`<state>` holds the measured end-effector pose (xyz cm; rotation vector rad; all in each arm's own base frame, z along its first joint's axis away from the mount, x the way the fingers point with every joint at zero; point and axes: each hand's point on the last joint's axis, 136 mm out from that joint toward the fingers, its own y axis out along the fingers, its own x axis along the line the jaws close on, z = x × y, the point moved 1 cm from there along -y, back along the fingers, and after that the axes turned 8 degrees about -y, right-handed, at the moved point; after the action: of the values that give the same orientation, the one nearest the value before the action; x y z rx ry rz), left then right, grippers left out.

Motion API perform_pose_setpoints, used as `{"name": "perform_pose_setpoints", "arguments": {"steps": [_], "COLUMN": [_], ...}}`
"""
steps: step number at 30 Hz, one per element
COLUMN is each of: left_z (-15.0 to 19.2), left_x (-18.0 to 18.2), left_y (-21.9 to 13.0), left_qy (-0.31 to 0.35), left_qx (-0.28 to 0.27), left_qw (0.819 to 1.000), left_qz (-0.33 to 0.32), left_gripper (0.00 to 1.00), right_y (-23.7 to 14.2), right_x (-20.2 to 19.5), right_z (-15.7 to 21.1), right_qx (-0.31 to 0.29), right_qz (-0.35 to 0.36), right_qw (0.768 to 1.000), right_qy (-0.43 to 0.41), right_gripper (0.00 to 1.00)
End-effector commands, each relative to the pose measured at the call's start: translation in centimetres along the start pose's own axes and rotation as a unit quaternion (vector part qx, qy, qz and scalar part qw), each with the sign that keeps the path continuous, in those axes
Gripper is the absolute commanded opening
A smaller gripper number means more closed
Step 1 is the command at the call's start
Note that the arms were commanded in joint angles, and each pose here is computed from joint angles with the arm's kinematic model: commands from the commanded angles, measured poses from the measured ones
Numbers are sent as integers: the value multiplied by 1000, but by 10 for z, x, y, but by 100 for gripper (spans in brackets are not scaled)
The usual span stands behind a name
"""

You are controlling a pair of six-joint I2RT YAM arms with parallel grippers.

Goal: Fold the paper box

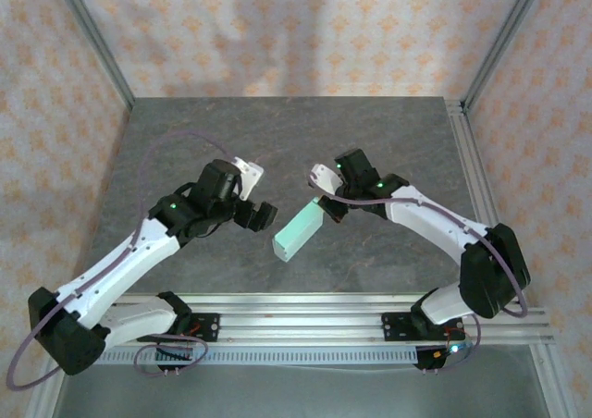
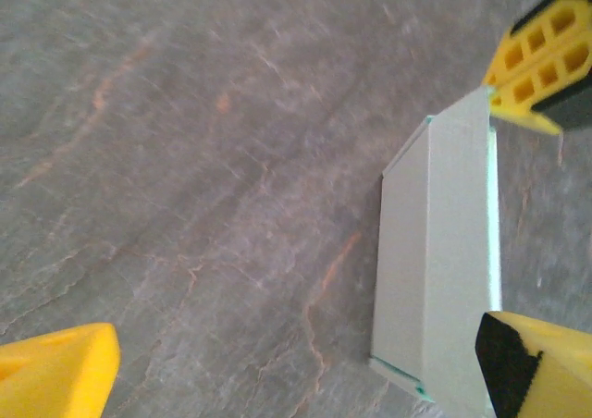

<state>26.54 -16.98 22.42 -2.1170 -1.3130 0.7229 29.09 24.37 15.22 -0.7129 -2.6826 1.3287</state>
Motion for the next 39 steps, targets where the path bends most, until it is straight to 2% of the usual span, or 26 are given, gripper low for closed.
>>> {"name": "perform_pose_setpoints", "arguments": {"steps": [1,5,9,15,20,24,39], "left_z": [-22,-21,-17,-11,-3,3,0], "left_x": [10,11,16,16,9,3,-8], "left_y": [-5,5,14,21,29,40,77], "left_qy": [-82,-138,-170,-212,-230,-219,-210], "left_qx": [-58,-54,-53,-34,2,30,89], "left_qw": [995,989,983,975,971,972,970], "left_qz": [-27,-30,-42,-52,-61,-75,-82], "left_gripper": [100,100,100,99,89,84,43], "right_y": [-12,-19,-17,-22,-23,-21,-20], "right_x": [-29,-51,-54,-56,-58,-58,-56], "right_z": [-10,-4,5,5,7,12,12], "right_qx": [-25,-18,0,-8,5,24,31], "right_qz": [91,162,174,183,188,188,178], "right_qw": [995,980,975,967,961,957,955], "right_qy": [44,115,140,176,202,221,237], "right_gripper": [0,0,0,0,0,0,0]}}
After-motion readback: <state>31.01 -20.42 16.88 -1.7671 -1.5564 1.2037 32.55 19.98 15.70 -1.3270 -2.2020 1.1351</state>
